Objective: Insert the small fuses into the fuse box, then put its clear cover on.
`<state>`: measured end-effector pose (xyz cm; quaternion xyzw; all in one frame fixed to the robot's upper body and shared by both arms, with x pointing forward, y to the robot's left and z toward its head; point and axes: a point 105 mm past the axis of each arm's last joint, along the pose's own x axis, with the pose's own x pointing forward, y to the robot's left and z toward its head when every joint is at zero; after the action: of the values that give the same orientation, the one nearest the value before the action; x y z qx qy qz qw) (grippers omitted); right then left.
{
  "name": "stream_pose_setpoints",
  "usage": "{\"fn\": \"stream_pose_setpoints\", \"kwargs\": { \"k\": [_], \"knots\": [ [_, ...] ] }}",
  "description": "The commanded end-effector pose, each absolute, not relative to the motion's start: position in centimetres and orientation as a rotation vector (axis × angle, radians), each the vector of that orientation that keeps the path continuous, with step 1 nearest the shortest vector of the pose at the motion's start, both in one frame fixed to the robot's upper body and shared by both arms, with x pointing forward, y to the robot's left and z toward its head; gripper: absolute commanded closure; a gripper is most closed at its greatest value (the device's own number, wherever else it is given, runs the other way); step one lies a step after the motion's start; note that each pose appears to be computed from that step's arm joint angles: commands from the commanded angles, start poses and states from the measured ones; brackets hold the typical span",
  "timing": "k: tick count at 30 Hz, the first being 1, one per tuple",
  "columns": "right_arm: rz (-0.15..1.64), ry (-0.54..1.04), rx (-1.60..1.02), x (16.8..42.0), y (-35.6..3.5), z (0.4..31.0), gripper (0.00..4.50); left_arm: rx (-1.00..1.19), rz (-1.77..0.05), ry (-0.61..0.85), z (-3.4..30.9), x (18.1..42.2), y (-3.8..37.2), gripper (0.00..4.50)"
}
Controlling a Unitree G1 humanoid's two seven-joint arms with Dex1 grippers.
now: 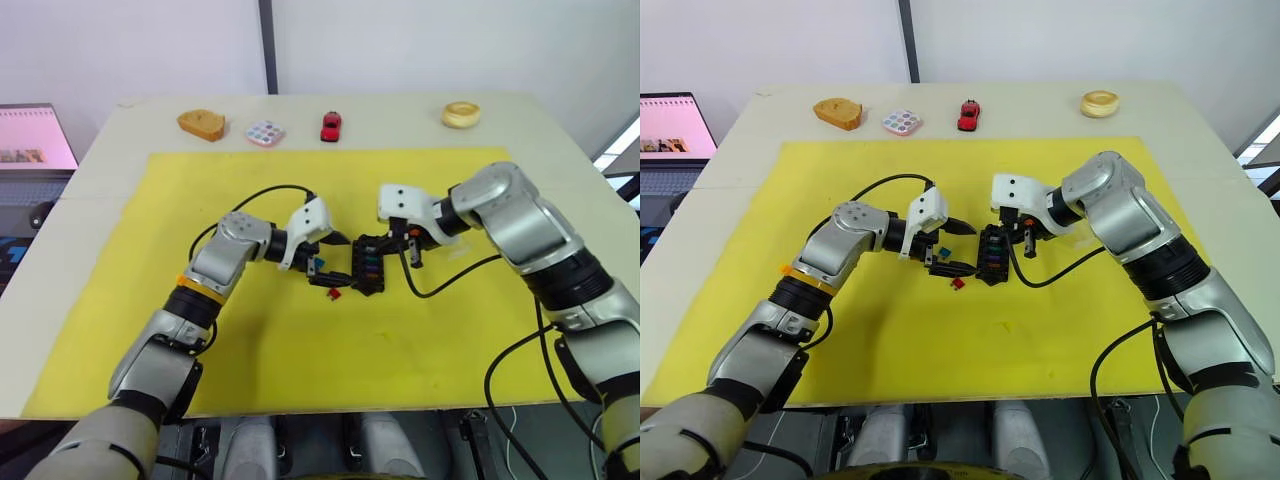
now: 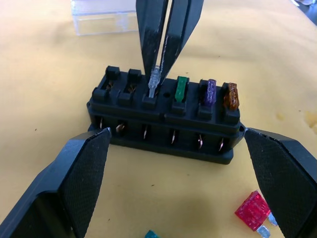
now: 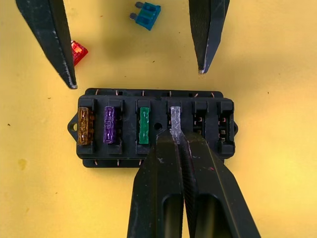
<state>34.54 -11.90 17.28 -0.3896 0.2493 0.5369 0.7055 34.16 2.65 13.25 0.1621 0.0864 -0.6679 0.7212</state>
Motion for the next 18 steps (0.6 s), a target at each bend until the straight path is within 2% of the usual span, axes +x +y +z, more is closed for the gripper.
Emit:
{"fn": "stream_pose_setpoints", "kwargs": {
  "k": [1,18],
  "knots": [
    [1.171,0.629,-0.893,34.48,-12.34,15.4,4.5,0.367,-1.468,0.142,14.39,34.22,2.58,0.03],
    [1.18,0.616,-0.871,34.23,-12.13,16.15,4.5,0.366,-1.466,0.146,14.45,34.32,2.71,0.03]
  ]
}}
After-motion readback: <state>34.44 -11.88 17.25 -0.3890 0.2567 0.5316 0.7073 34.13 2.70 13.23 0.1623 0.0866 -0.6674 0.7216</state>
